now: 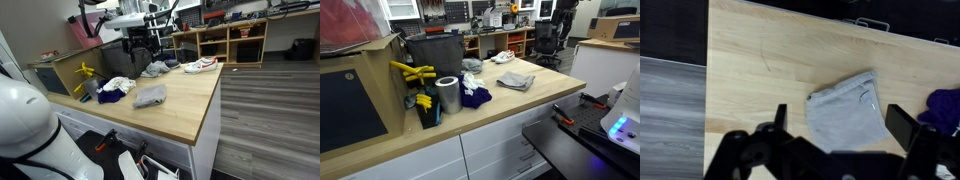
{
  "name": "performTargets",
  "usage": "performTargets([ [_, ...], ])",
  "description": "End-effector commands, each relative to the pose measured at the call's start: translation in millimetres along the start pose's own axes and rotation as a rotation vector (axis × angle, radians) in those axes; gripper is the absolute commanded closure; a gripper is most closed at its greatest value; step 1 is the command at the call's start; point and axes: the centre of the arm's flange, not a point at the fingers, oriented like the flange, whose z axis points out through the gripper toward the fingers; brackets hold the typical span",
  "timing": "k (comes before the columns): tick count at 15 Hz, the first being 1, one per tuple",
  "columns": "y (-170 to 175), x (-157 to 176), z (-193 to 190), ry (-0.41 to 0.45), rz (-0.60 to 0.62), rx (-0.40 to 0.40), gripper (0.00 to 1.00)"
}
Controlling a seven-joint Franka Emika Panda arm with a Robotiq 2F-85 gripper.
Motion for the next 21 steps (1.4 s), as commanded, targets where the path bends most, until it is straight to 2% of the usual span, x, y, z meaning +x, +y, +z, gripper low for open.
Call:
performTargets([
  [1,-15.9,1.7,39.7,0.019,0.021,0.003,0.00],
  [6,-26.7,2.6,95.0,-0.009,0.026,-0.018,0.00],
  [8,-34.1,5.0,93.4,-0.033,0.012,0.022,0.00],
  [9,-25.9,-1.6,92.9,-0.034,0.008,-0.004,0.00],
  [14,-25.3,-0.9,98.0,-0.066,0.002,0.020,0.00],
  [18,-20.9,-2.2,126.4,-0.033,0.077,0.055,0.00],
  [21,-23.9,-3.8,154.8,0.004,0.151,0.042,0.00],
])
